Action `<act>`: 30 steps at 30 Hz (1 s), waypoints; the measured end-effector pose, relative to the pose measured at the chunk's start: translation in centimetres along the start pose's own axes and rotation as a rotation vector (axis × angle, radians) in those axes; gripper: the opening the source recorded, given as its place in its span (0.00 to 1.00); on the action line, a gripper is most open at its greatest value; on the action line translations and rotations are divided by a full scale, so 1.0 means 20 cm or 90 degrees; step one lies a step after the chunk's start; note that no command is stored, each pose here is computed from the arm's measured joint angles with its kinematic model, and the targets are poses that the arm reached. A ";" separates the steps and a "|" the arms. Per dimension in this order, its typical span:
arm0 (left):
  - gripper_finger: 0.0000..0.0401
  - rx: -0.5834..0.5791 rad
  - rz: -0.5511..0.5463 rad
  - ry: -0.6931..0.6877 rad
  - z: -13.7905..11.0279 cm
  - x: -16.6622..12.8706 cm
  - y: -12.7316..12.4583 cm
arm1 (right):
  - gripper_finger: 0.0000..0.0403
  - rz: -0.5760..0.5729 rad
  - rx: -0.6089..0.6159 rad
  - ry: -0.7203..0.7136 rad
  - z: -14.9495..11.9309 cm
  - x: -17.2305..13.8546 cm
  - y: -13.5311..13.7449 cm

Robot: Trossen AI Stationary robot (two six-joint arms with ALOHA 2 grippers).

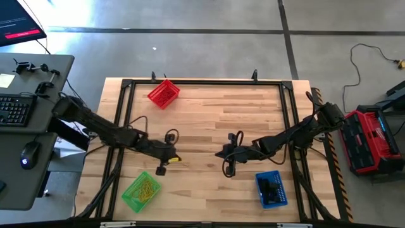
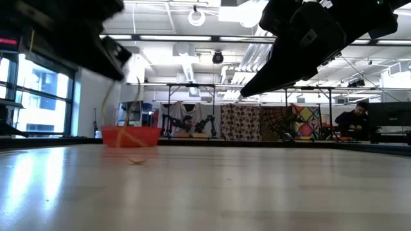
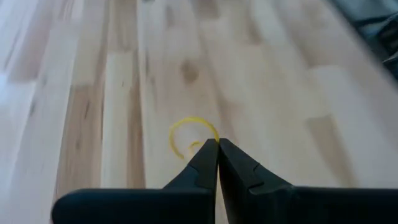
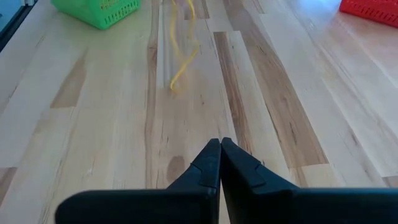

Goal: Sort rubber bands into baskets
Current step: Put the yellow rubber band into the green basket

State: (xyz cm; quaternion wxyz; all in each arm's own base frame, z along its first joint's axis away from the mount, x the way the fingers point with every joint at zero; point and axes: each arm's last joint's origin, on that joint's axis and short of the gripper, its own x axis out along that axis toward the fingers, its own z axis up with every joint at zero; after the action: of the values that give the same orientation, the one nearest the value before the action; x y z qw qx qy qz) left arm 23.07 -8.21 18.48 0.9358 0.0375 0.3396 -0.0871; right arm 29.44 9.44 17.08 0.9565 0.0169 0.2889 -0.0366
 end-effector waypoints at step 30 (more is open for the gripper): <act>0.00 -0.149 -0.102 0.049 -0.15 -0.51 -0.34 | 0.00 0.000 0.001 0.000 0.00 0.00 0.00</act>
State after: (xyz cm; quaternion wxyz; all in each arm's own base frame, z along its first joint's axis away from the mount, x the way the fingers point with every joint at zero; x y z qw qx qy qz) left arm 12.22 -13.11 22.61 0.9099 -0.0957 0.3853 -0.1202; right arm 29.45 9.44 17.09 0.9565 0.0174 0.2887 -0.0367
